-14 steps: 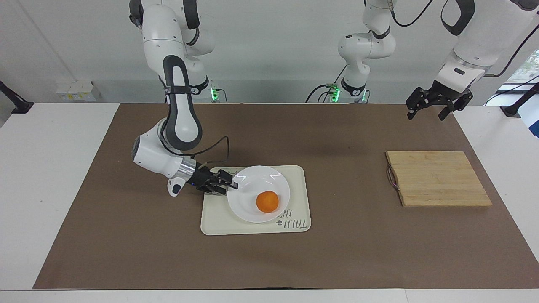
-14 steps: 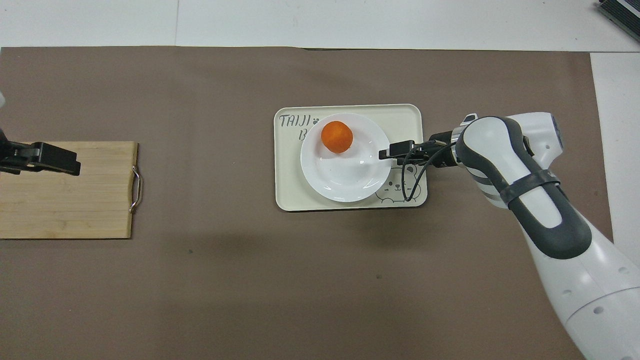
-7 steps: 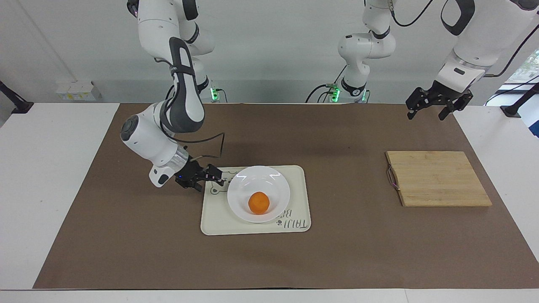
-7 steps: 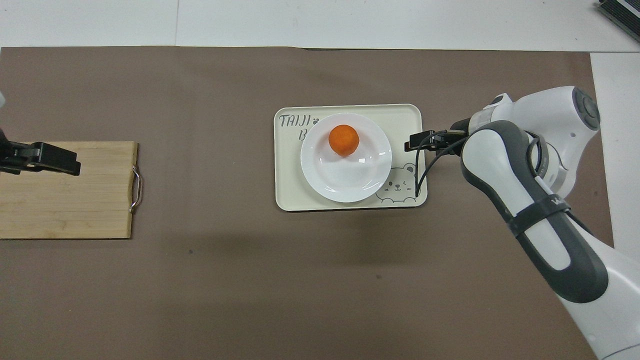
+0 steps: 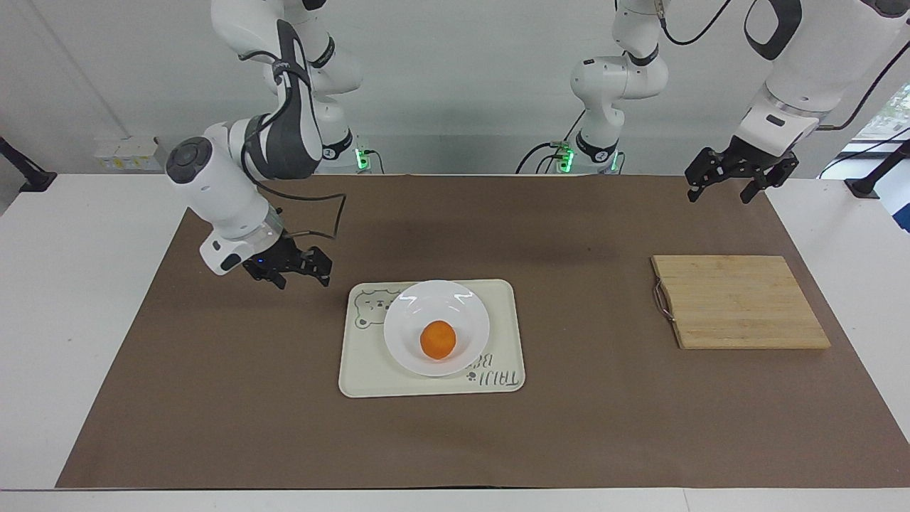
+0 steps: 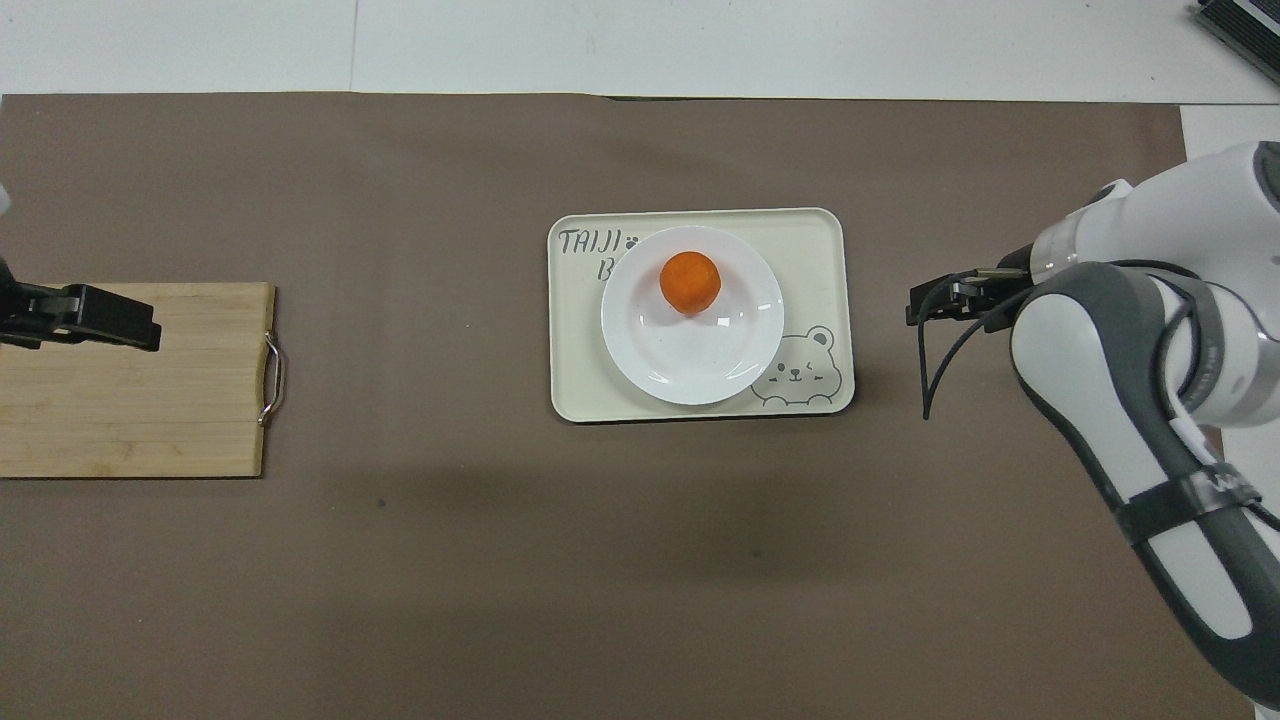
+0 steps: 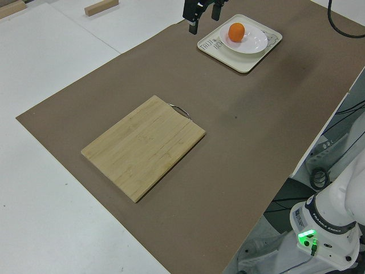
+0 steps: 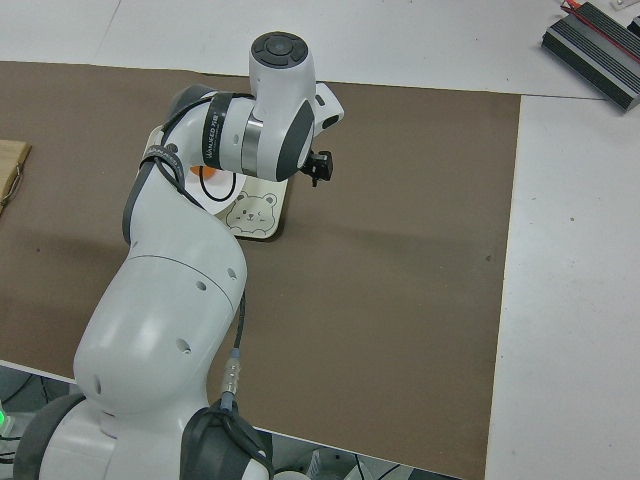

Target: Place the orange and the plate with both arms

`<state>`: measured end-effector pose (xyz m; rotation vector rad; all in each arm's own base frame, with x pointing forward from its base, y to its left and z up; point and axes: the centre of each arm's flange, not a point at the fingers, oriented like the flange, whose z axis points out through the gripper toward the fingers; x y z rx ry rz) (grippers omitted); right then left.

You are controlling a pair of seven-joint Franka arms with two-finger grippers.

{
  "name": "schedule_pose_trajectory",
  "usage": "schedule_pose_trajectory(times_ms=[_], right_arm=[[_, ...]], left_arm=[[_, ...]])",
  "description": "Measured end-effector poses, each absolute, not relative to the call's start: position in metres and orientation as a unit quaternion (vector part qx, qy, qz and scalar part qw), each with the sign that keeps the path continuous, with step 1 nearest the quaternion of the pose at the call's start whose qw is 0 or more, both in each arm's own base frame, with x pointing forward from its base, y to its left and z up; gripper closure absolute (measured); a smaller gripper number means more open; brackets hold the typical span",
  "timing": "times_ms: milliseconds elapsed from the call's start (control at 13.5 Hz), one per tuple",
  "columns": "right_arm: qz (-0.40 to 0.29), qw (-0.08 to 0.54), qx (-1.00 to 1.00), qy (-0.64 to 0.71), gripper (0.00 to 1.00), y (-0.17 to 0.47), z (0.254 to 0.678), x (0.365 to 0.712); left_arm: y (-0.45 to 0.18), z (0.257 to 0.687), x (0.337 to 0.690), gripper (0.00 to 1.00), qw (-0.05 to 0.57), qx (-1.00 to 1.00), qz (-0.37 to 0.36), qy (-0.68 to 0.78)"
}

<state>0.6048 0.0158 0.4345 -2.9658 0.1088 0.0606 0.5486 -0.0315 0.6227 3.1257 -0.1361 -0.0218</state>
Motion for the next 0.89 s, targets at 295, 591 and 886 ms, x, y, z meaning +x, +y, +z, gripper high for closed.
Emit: schedule_pose_trajectory(times_ms=[295,591,886], right_arm=[[0.003,0.045,-0.998,0.046,0.00,-0.028,0.469,0.594],[-0.027,0.036,-0.998,0.047,0.00,-0.041,0.536,0.572],[-0.008,0.037,-0.998,0.040,0.00,-0.040,0.599,0.554]], left_arm=[[-0.032,0.623,0.549,0.00,0.006,0.999,-0.007,-0.043],[-0.032,0.623,0.549,0.00,0.006,0.999,-0.007,-0.044],[-0.031,0.623,0.549,0.00,0.006,0.999,-0.007,-0.043]])
